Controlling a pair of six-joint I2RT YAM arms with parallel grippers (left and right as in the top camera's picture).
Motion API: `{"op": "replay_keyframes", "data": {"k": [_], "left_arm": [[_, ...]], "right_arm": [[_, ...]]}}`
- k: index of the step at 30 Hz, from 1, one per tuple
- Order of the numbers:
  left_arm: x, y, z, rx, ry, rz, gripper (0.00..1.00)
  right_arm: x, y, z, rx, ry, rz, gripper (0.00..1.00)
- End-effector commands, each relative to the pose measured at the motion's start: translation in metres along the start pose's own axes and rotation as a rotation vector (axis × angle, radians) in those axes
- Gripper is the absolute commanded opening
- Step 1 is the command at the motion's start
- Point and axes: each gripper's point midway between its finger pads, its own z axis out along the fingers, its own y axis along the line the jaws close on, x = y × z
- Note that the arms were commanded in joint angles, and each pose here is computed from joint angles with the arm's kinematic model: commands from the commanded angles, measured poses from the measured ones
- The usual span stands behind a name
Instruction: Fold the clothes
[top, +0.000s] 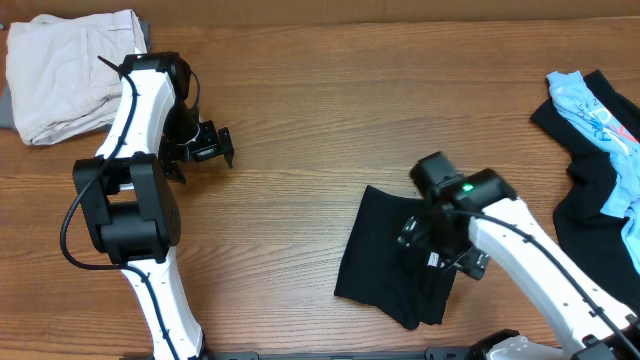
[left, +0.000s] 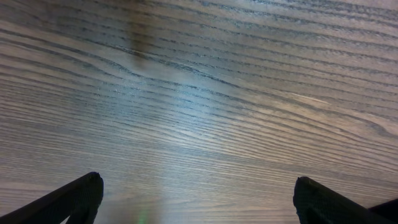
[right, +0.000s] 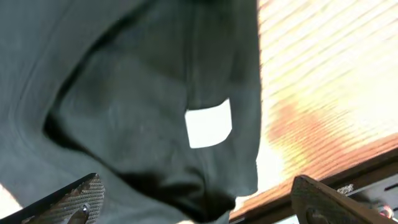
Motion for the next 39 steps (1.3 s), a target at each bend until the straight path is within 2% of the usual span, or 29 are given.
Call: {"op": "replay_keyframes", "data": {"k": [1, 6, 8, 9, 12, 14, 22, 23, 27, 33, 39], "left_arm": [[0.002, -0.001, -0.005, 0.004, -0.012, 0.016, 1.0], [0.002, -0.001, -0.005, 0.004, -0.012, 0.016, 1.0], [0.002, -0.001, -0.005, 0.004, -0.012, 0.017, 1.0], [0.002, -0.002, -0.005, 0.004, -0.012, 0.017, 1.0], [0.002, -0.003, -0.005, 0.003, -0.012, 0.02, 1.0], [0.002, -0.004, -0.004, 0.002, -0.014, 0.024, 1.0], [0.003, -0.008, -0.004, 0.0, -0.015, 0.034, 1.0], [0.003, -0.008, -0.004, 0.0, -0.016, 0.035, 1.0], [0.002, -0.008, -0.004, 0.0, -0.017, 0.035, 1.0], [0.003, -0.008, -0.004, 0.0, -0.016, 0.035, 1.0], [0.003, -0.008, -0.004, 0.0, -0.016, 0.035, 1.0]], "right_arm": [[-0.013, -0.005, 0.0, -0.008, -0.022, -0.002, 1.0], [-0.009, -0.002, 0.021, -0.058, 0.023, 0.023, 1.0], [-0.006, -0.001, 0.03, -0.074, 0.036, 0.026, 0.96], [-0.004, -0.001, 0.034, -0.076, 0.04, 0.026, 0.92], [0.001, -0.005, 0.048, -0.069, 0.051, 0.029, 0.7], [0.002, -0.007, 0.055, -0.068, 0.052, 0.033, 0.65], [-0.002, -0.013, 0.061, -0.038, 0.019, 0.075, 0.32], [-0.002, -0.013, 0.061, -0.039, 0.017, 0.075, 0.24], [-0.007, -0.018, 0.061, -0.012, -0.013, 0.076, 0.04], [-0.011, -0.02, 0.058, -0.039, 0.018, 0.136, 0.04], [-0.013, -0.027, 0.033, -0.019, 0.053, 0.172, 0.04]]}}
